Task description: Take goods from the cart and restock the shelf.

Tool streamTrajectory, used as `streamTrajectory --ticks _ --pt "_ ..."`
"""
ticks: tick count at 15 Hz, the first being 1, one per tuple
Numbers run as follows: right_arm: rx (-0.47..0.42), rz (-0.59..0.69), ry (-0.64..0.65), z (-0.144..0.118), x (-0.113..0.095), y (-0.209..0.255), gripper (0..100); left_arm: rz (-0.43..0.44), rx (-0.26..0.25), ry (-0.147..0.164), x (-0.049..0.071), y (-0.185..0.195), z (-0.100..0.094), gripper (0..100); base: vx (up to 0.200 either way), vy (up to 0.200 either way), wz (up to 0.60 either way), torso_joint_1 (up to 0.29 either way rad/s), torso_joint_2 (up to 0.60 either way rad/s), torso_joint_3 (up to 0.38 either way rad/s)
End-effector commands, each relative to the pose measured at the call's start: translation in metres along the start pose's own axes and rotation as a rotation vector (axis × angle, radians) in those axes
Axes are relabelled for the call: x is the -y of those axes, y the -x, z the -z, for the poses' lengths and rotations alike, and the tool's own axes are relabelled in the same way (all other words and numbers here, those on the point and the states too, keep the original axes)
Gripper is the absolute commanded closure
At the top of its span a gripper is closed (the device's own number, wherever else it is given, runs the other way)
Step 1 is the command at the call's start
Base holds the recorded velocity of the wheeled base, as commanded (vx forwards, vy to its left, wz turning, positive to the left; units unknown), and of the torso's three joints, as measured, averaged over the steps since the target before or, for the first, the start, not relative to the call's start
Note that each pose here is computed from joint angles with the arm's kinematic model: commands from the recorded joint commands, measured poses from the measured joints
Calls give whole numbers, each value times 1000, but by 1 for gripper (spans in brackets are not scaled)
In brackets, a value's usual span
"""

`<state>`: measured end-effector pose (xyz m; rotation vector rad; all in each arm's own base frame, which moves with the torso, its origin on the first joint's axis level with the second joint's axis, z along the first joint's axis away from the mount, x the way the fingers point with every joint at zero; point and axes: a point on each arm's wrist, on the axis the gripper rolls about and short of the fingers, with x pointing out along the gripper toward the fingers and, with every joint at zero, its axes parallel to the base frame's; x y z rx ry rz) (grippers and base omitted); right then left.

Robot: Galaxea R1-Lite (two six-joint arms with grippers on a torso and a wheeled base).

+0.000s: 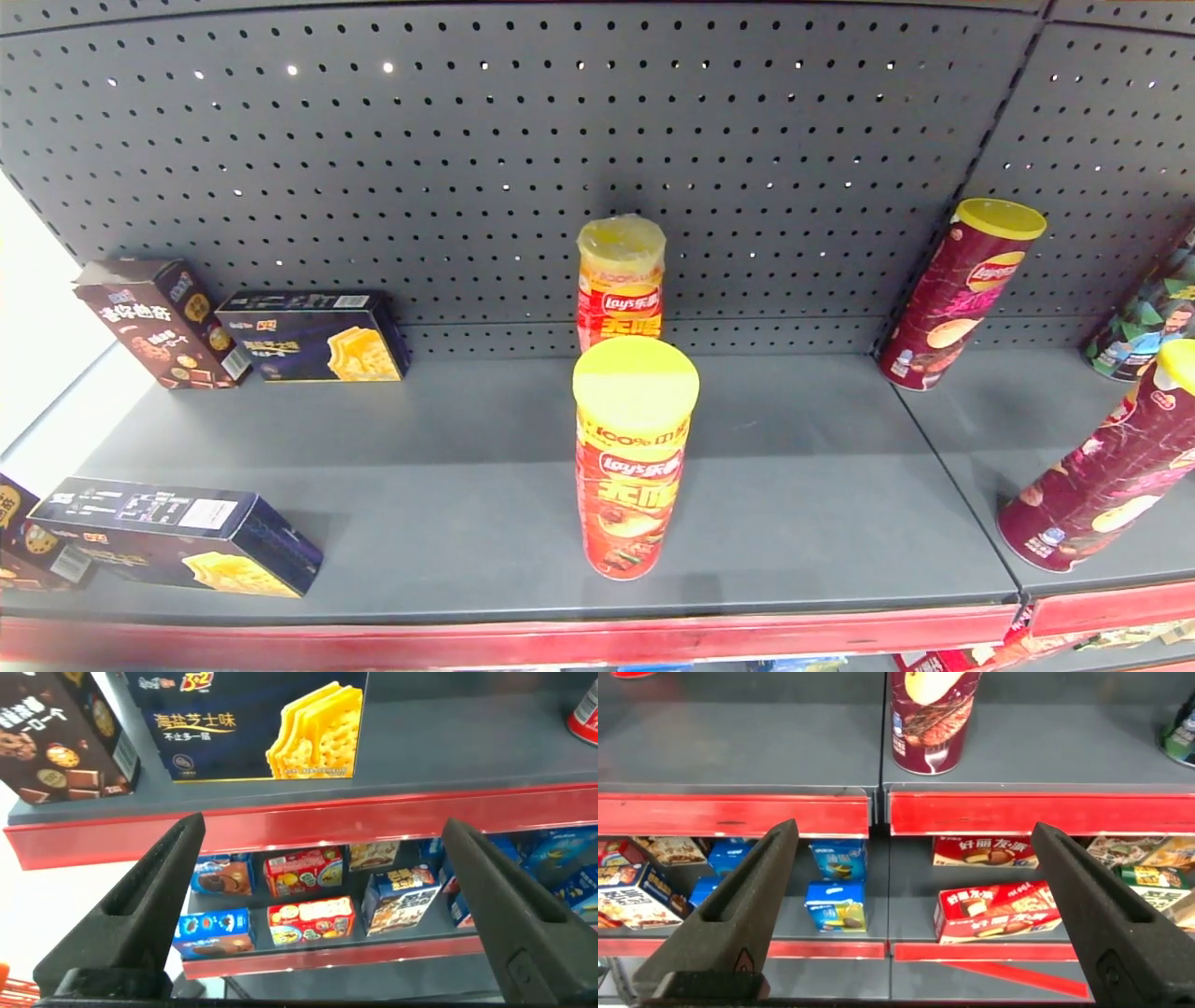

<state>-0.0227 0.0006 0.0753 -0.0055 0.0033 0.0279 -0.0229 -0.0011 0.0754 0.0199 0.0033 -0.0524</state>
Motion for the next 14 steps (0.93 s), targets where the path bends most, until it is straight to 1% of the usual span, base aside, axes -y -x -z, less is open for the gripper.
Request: streamTrajectory --ticks 1,14 --pt "-1 -1 1 0 0 0 0 0 1 -2 0 0 0 0 0 0 0 0 0 0" --pt "-1 -1 -1 0 0 0 0 -3 1 -2 0 0 0 0 0 0 0 0 0 0"
